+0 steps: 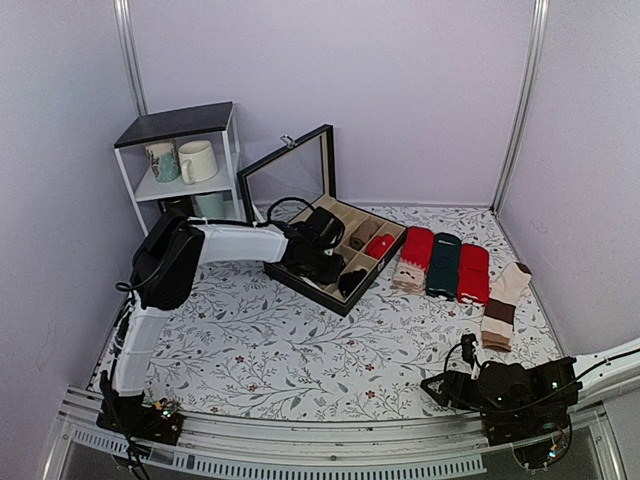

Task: Roll the socks
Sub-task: Place the sock in the storage box.

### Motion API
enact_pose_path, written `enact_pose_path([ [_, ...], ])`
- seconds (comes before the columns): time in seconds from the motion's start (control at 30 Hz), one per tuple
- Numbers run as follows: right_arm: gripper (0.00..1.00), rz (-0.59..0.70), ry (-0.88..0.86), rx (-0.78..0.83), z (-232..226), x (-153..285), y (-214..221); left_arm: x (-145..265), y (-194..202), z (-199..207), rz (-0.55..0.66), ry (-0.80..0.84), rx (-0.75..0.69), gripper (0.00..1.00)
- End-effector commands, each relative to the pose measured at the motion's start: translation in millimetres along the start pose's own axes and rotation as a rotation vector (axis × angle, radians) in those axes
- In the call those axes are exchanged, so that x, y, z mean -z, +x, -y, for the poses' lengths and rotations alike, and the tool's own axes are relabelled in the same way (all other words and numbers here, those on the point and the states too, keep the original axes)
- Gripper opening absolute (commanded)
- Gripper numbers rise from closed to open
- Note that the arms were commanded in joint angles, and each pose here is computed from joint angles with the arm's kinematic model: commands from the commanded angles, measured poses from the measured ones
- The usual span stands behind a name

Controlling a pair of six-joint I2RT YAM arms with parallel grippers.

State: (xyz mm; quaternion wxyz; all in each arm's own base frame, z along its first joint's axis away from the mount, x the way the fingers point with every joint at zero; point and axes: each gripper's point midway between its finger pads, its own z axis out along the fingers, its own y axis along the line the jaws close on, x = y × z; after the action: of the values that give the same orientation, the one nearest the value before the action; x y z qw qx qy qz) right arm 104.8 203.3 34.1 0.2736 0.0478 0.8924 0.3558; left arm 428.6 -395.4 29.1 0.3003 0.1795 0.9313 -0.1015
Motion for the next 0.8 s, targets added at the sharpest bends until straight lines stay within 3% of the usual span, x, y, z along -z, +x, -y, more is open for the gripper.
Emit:
enact_pose_path([
  [0.0, 0.66, -0.004, 0.026, 0.027, 12.9, -1.3, 3.3, -4.4, -0.2, 0.0, -0.012, 0.01, 0.013, 0.38],
  [0.1, 0.66, -0.008, 0.025, 0.023, 13.8, -1.2, 4.3, 0.1, -7.4, 3.0, 0.009, 0.023, 0.016, 0.57],
  [0.23, 0.66, -0.007, 0.023, 0.019, 13.4, -0.8, 3.9, 4.6, -13.5, 4.7, 0.025, 0.029, 0.017, 0.69],
  [0.33, 0.65, -0.004, 0.02, 0.019, 12.4, -0.7, 3.1, 7.0, -15.7, 4.2, 0.03, 0.026, 0.016, 0.99],
  [0.77, 0.66, -0.009, 0.035, 0.02, 14.8, -1.5, 4.4, 63.5, -68.3, 16.4, 0.185, 0.092, 0.024, 0.99],
])
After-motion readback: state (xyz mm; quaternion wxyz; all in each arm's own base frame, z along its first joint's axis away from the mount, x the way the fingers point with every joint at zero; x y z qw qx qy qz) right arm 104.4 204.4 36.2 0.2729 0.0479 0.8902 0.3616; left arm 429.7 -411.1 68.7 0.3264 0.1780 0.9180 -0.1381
